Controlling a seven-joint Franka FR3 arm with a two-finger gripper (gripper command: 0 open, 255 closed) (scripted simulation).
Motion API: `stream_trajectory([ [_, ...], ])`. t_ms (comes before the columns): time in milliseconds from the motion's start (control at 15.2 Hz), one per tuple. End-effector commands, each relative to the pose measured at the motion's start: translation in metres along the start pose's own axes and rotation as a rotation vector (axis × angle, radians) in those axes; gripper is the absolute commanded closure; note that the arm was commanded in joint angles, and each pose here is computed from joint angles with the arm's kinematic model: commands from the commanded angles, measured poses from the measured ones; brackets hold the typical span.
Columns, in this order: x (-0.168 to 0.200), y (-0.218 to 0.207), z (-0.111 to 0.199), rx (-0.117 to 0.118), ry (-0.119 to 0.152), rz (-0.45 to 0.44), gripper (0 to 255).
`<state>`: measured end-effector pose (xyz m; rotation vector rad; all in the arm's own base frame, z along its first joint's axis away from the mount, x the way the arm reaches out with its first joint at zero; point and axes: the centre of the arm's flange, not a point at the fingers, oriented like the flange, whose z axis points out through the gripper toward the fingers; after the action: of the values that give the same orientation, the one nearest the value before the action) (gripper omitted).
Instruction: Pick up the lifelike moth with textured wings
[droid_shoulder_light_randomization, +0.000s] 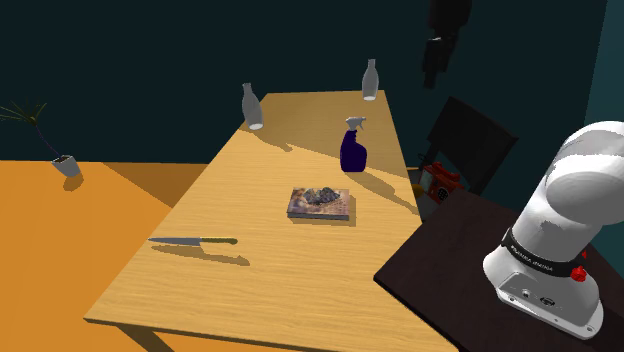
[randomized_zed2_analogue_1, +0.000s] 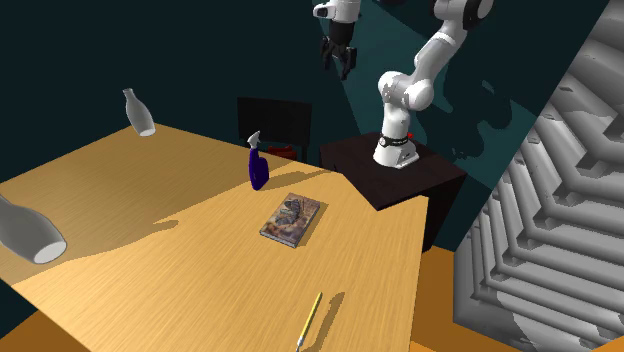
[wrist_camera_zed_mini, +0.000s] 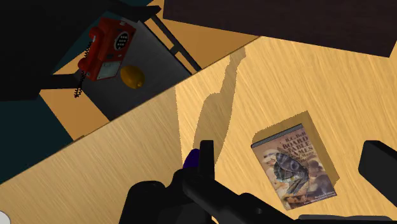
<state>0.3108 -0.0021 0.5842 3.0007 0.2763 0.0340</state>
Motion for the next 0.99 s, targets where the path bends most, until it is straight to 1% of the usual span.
stream_trajectory([
  [0,0.0,0.0,0.0,0.0,0.0,0.0,0],
  [462,0.053,-0.008,0.073,0.011,0.014,-0.157,0],
  [924,0.106,-0.026,0.146,0.021,0.027,-0.313,0],
])
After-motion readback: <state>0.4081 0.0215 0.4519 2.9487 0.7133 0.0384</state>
